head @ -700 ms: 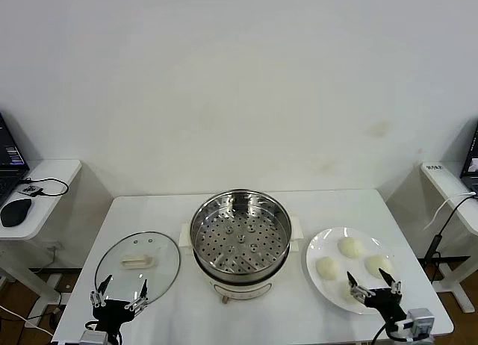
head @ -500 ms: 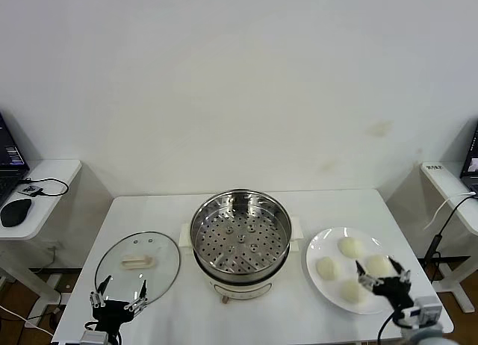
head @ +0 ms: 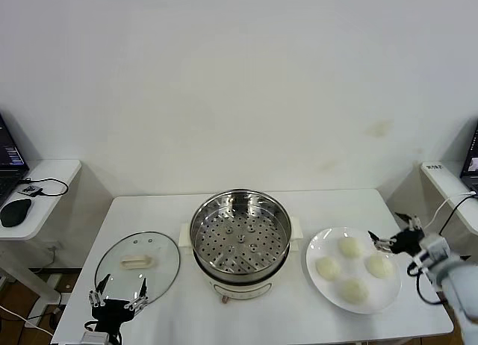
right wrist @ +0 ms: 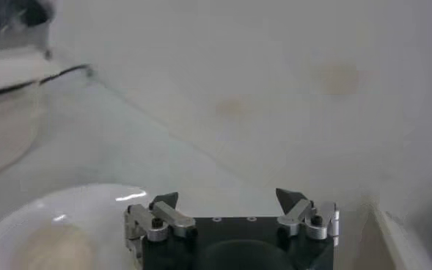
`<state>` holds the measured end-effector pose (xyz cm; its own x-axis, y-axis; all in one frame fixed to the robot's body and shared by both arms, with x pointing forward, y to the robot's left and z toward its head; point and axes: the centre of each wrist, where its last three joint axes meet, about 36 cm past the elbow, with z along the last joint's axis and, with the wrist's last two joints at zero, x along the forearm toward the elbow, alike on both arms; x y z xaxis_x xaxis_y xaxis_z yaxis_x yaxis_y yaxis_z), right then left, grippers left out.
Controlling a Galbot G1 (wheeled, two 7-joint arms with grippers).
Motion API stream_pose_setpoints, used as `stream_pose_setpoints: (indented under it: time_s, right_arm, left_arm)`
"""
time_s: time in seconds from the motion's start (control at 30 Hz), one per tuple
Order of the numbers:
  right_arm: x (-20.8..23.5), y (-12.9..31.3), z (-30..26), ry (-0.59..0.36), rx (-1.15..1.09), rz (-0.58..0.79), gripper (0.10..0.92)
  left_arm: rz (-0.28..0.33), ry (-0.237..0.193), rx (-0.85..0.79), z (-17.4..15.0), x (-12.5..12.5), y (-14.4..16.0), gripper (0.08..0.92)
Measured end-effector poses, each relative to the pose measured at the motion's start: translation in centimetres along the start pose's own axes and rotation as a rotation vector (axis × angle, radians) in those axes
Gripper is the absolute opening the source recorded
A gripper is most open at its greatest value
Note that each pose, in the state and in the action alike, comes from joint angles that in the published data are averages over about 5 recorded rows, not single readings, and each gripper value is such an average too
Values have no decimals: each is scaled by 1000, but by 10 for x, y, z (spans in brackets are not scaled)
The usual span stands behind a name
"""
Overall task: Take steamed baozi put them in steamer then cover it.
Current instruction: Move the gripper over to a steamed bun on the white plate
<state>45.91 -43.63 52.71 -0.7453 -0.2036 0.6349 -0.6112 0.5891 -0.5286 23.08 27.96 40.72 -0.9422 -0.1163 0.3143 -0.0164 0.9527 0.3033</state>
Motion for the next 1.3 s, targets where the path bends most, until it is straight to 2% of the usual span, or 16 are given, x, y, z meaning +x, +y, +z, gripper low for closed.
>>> stream_pose_setpoints:
  time_s: [0.27,0.57,0.87,1.3]
  right_arm:
    - [-39,-45,-39,130,255,-277,823]
    - [-86,-60,-50,261,397,-482,823]
    - [-128,-62,-37,317,412,-568,823]
    - [-166,-59,-26,336,363,-585,823]
  left_arm:
    - [-18,-5,3,-3,4,1,823]
    - [-23,5,3,-1,7,-1,823]
    - [-26,17,-1,2,8,0,823]
    - [-24,39,0,11,1,-1,823]
